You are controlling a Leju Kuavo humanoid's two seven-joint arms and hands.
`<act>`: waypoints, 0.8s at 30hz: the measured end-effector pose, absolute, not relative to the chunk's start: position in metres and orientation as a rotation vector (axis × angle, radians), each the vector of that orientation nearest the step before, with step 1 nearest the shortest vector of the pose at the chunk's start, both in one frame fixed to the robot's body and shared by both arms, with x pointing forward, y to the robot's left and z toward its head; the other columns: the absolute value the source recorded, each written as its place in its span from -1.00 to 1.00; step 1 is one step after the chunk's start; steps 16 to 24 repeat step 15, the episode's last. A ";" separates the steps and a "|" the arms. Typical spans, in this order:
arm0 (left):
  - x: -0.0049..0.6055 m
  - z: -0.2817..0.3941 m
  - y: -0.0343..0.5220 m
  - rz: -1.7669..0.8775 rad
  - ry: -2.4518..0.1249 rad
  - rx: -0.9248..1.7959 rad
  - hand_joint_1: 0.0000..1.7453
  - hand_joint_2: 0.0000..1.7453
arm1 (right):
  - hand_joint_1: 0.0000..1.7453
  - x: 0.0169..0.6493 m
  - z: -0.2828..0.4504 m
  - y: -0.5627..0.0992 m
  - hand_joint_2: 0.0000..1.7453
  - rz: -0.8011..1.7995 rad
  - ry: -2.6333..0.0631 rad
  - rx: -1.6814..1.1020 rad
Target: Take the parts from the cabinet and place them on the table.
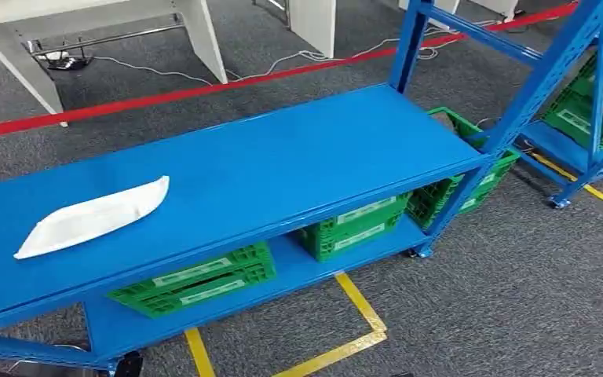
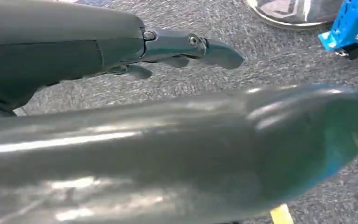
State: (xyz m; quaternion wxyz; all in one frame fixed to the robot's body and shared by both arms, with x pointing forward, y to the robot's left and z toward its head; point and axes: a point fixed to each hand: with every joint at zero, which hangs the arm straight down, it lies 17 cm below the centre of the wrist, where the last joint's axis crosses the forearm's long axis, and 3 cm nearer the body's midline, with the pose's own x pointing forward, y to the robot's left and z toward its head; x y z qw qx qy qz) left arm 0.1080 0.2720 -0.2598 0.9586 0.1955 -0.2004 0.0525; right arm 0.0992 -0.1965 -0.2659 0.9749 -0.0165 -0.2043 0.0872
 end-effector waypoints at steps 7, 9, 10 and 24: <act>0.109 -0.260 0.270 0.088 -0.410 0.391 -1.00 -1.00 | -1.00 0.094 -0.265 -0.181 -1.00 0.182 -0.384 0.051; 0.110 -0.260 0.270 0.082 -0.413 0.392 -1.00 -1.00 | -1.00 0.092 -0.265 -0.179 -1.00 0.198 -0.378 0.059; 0.111 -0.259 0.271 0.082 -0.414 0.392 -1.00 -1.00 | -1.00 0.090 -0.266 -0.179 -1.00 0.207 -0.369 0.058; 0.113 -0.259 0.272 0.094 -0.410 0.396 -1.00 -1.00 | -1.00 0.087 -0.267 -0.179 -1.00 0.216 -0.351 0.051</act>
